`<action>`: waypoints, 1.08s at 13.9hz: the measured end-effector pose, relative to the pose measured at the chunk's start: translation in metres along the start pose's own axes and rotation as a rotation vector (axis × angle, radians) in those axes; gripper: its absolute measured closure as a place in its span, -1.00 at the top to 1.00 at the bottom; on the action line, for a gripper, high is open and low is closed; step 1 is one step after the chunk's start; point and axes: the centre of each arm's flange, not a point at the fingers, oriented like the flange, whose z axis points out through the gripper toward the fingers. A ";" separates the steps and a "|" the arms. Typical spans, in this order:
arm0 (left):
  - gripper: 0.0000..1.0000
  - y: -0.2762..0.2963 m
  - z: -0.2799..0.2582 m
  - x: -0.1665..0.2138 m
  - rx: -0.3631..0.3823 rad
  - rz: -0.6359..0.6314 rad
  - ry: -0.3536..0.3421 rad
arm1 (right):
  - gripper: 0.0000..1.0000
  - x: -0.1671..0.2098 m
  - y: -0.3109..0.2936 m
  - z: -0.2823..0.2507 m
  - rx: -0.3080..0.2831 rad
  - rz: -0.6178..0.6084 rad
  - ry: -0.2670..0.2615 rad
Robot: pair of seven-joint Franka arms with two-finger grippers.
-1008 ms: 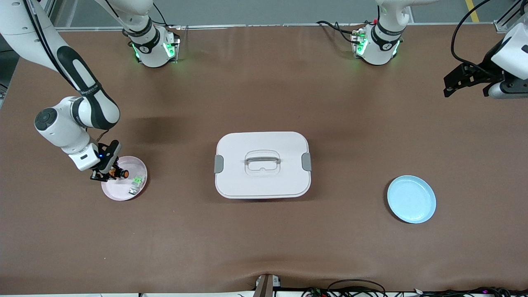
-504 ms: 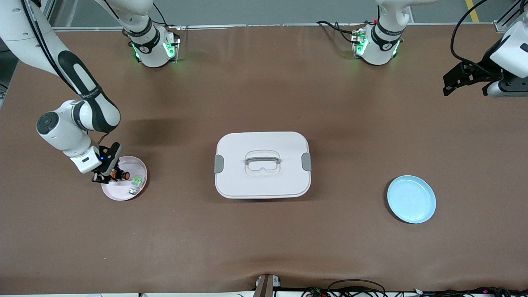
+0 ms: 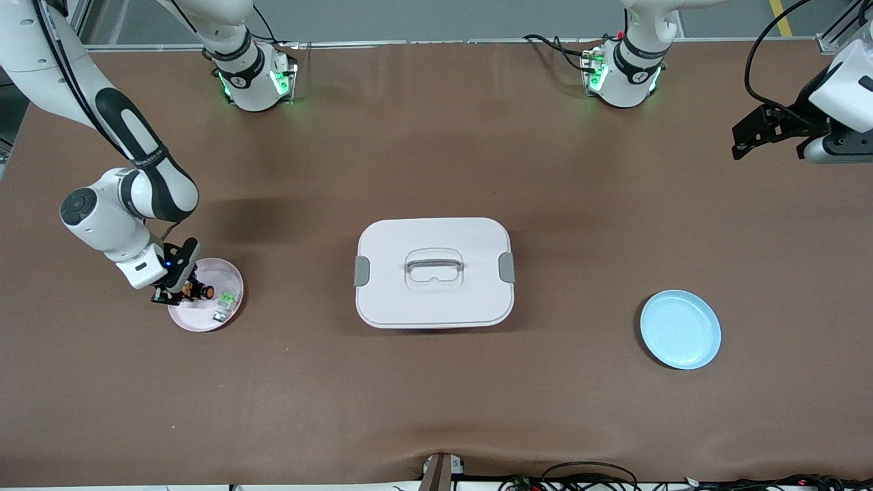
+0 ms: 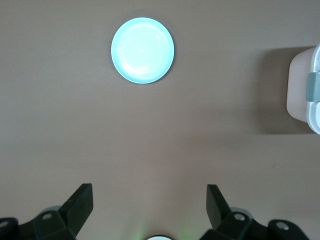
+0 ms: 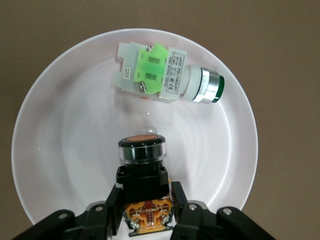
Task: Transfer orange switch to right arm and place
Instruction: 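Lower the switch onto the white plate and open the right gripper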
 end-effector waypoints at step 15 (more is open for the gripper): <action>1.00 -0.007 0.007 0.008 -0.004 -0.013 0.006 | 1.00 0.006 0.020 -0.053 0.041 0.179 -0.028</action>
